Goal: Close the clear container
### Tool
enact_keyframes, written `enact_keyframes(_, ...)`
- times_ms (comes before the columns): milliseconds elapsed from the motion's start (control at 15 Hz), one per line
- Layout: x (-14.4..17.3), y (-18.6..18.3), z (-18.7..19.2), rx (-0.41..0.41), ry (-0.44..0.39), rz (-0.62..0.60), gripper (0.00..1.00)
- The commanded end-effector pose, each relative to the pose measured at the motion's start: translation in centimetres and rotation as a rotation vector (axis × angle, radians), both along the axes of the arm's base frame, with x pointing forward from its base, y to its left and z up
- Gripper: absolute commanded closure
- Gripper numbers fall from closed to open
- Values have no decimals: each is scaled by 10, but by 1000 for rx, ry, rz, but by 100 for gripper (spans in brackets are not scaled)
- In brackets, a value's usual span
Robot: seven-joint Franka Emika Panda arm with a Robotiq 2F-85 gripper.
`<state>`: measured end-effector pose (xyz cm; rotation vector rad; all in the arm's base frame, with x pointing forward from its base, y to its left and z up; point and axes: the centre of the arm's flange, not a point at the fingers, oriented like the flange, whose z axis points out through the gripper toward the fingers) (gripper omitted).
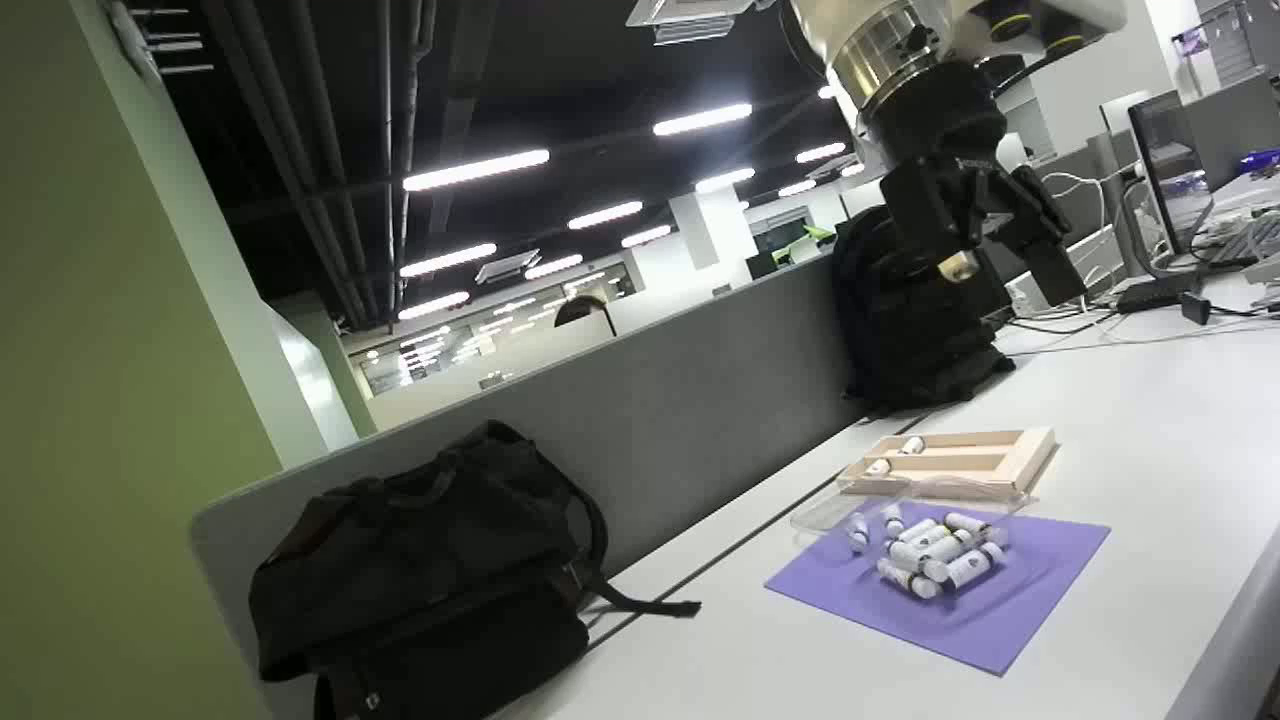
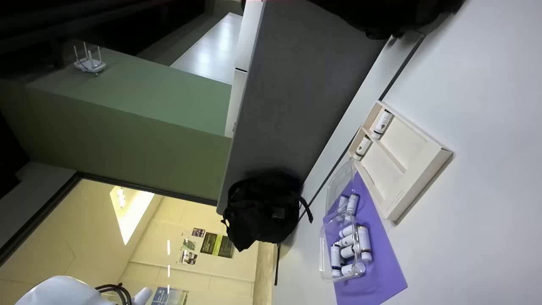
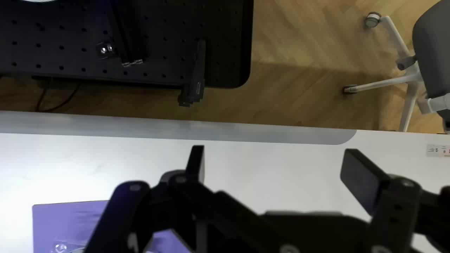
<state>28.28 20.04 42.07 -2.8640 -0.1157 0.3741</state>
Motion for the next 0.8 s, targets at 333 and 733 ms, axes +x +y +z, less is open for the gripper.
enact_keyframes(333, 0, 0, 0, 0, 0, 0, 0)
enact_keyframes(733, 77, -4, 4, 27, -37, 19, 0)
